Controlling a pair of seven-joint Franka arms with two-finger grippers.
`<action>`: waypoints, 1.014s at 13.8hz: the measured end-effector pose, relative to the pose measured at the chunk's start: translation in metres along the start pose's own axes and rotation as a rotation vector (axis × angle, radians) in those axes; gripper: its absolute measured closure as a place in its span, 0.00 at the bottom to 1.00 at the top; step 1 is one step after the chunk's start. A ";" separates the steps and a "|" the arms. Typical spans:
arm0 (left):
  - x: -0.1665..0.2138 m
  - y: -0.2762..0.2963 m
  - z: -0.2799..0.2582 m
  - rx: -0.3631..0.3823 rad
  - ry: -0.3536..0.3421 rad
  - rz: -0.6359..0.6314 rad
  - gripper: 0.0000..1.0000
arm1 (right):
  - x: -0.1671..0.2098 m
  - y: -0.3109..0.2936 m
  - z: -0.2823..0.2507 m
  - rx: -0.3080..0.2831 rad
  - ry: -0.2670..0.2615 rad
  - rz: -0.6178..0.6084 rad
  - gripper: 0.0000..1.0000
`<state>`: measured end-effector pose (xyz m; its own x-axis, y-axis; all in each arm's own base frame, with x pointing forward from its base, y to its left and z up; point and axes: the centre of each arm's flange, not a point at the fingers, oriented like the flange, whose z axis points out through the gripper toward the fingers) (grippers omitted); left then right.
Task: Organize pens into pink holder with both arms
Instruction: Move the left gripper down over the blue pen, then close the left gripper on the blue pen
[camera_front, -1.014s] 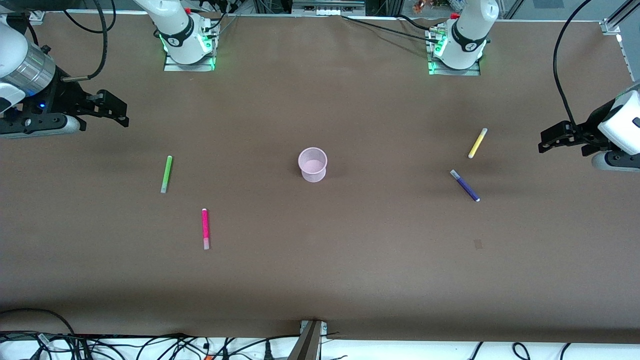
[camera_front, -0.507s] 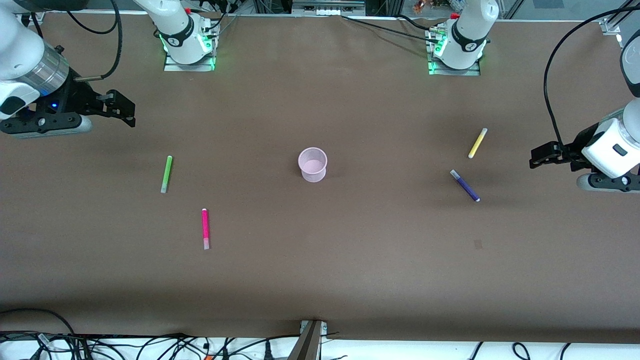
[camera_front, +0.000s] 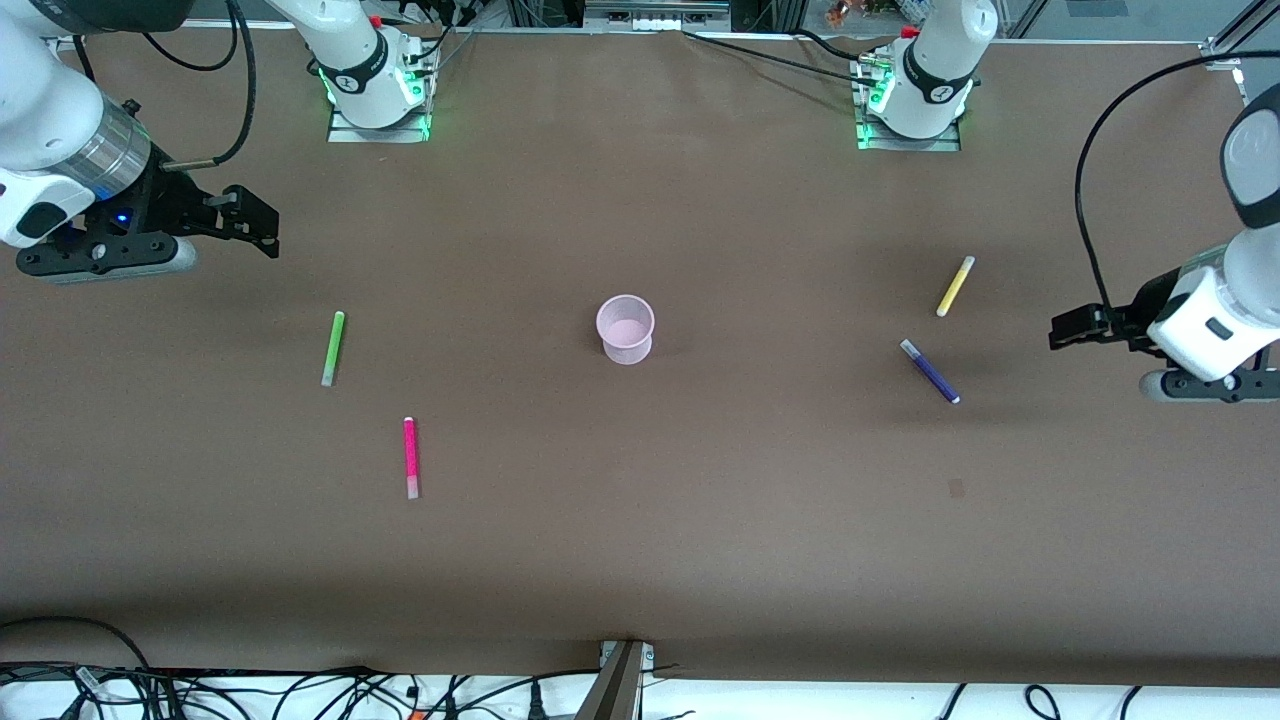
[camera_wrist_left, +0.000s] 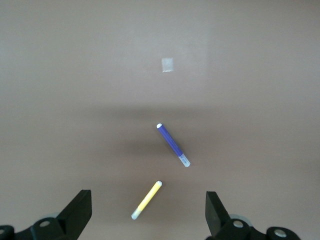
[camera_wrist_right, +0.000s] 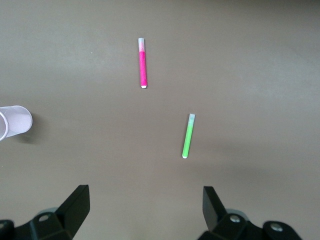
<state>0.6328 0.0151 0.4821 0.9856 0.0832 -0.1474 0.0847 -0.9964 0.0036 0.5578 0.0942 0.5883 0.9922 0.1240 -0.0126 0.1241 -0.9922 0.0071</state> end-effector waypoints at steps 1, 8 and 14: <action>0.007 -0.003 0.019 0.003 -0.029 -0.048 0.00 | 0.000 0.000 0.000 0.000 0.000 0.000 0.00; 0.049 0.003 0.165 0.017 -0.138 -0.438 0.00 | 0.002 0.001 0.005 0.000 -0.008 0.000 0.00; 0.037 0.012 0.255 -0.031 -0.033 -0.664 0.00 | 0.003 0.001 0.005 -0.001 -0.009 0.001 0.00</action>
<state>0.6326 0.0026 0.2242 0.7178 0.6780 -0.1584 0.6768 -0.7329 -0.0701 0.5605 0.0931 0.5831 0.9922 0.1225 -0.0214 0.1227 -0.9924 0.0082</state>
